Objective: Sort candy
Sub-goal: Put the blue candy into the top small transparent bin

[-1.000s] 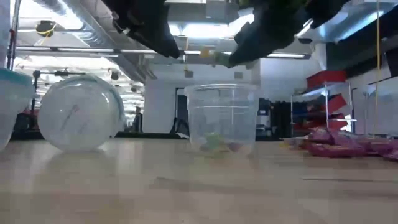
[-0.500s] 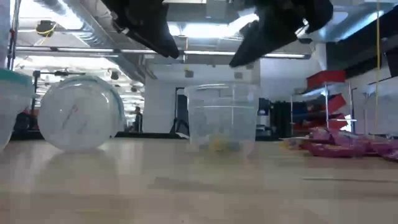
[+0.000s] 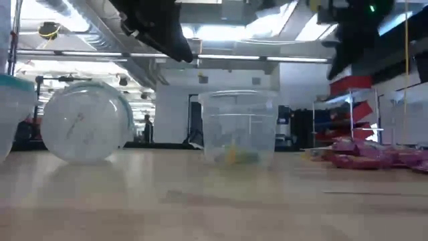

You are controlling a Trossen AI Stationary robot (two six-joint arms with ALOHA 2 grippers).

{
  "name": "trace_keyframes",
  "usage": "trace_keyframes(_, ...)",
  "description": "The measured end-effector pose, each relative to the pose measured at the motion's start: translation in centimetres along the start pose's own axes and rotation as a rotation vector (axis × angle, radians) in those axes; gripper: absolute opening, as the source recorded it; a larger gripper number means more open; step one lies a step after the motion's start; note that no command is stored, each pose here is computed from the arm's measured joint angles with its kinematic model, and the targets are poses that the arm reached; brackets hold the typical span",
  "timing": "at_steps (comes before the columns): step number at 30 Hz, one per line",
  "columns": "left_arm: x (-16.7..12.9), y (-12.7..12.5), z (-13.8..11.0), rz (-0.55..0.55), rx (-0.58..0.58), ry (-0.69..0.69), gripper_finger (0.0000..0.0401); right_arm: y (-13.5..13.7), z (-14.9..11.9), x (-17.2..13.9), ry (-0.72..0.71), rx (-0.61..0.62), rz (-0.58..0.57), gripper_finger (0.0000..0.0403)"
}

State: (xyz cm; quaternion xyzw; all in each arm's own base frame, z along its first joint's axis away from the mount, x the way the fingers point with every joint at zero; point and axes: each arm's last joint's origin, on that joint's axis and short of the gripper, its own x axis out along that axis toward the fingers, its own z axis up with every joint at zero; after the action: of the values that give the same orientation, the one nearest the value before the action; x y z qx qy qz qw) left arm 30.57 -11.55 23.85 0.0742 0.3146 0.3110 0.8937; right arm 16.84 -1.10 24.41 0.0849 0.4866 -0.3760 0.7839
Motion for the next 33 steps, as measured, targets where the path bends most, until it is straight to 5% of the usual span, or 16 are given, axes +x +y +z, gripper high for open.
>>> trace_keyframes(4,0.0,0.0,0.0,0.0,0.001,0.001,0.0189,-1.6,-2.9,3.4,0.089,0.307,-0.128,0.0165)
trace_keyframes(12,0.0,0.0,0.0,0.0,0.004,0.0,0.0189,-3.1,-5.7,9.0,0.113,0.591,-0.283,0.0165)
trace_keyframes(27,0.0,0.0,0.0,0.001,0.005,0.001,0.0189,-2.9,-6.8,12.2,0.252,0.616,-0.284,0.0162)
trace_keyframes(33,0.0,0.0,0.0,0.001,0.004,0.001,0.0189,-2.7,-6.7,12.5,0.255,0.607,-0.269,0.0085)
